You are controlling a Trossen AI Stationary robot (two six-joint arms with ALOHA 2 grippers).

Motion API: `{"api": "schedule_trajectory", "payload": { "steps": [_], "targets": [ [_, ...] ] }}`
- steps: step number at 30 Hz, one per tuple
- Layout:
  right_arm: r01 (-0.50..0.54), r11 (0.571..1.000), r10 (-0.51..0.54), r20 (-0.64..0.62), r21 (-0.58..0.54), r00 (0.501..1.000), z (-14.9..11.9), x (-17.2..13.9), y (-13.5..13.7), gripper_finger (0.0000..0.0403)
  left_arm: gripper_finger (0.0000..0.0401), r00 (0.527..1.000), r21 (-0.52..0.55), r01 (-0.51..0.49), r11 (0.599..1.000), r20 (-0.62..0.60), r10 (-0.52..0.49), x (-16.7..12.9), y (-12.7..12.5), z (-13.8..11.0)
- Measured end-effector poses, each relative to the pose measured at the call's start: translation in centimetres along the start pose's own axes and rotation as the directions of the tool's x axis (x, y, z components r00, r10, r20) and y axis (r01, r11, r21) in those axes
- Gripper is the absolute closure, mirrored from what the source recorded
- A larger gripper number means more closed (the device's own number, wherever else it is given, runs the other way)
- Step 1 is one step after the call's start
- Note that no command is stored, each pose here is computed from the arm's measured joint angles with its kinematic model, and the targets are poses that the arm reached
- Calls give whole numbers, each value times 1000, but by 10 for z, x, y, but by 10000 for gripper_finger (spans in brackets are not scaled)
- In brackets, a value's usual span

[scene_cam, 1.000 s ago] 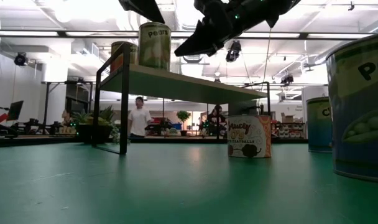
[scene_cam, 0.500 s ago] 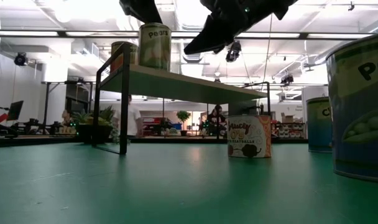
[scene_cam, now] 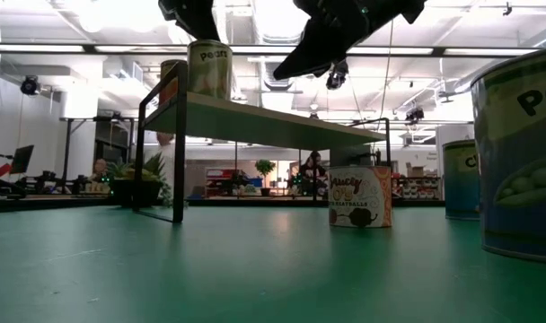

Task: Pick and place cans onto a shelf
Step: Put the light green can on the shelf

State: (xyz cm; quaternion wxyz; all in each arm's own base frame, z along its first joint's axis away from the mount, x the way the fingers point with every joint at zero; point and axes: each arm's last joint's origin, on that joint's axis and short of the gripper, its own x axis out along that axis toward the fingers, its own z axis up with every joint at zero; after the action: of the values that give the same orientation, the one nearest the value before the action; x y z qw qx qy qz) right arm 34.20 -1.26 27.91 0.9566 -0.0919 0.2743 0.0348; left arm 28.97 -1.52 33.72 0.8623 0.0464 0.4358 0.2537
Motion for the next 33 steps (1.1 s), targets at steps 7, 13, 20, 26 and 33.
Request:
{"api": "schedule_trajectory", "payload": {
  "steps": [7, 13, 20, 26, 33],
  "targets": [
    [-2, 1000, 2, -11, 12, 1000, -2, -1, 0, 390, 401, 1000, -42, 0, 999, -15, -1, -5, 4, -4],
    [-4, 1000, 4, -19, 13, 1000, -5, -1, 1, 390, 401, 999, -80, 8, 997, -30, -10, -11, 8, -8],
    [-5, 1000, 5, -25, 18, 1000, -7, -1, 2, 390, 401, 1000, -94, 10, 995, -24, -12, -11, 8, -7],
    [-13, 998, 15, -22, 68, 1000, -2, -21, 6, 390, 401, 999, -96, 44, 994, -10, -46, -22, 6, -2],
    [-53, 984, 63, -50, 169, 997, 1, -62, 22, 390, 401, 997, -64, 73, 995, 39, -71, -44, 4, 5]
  ]
}}
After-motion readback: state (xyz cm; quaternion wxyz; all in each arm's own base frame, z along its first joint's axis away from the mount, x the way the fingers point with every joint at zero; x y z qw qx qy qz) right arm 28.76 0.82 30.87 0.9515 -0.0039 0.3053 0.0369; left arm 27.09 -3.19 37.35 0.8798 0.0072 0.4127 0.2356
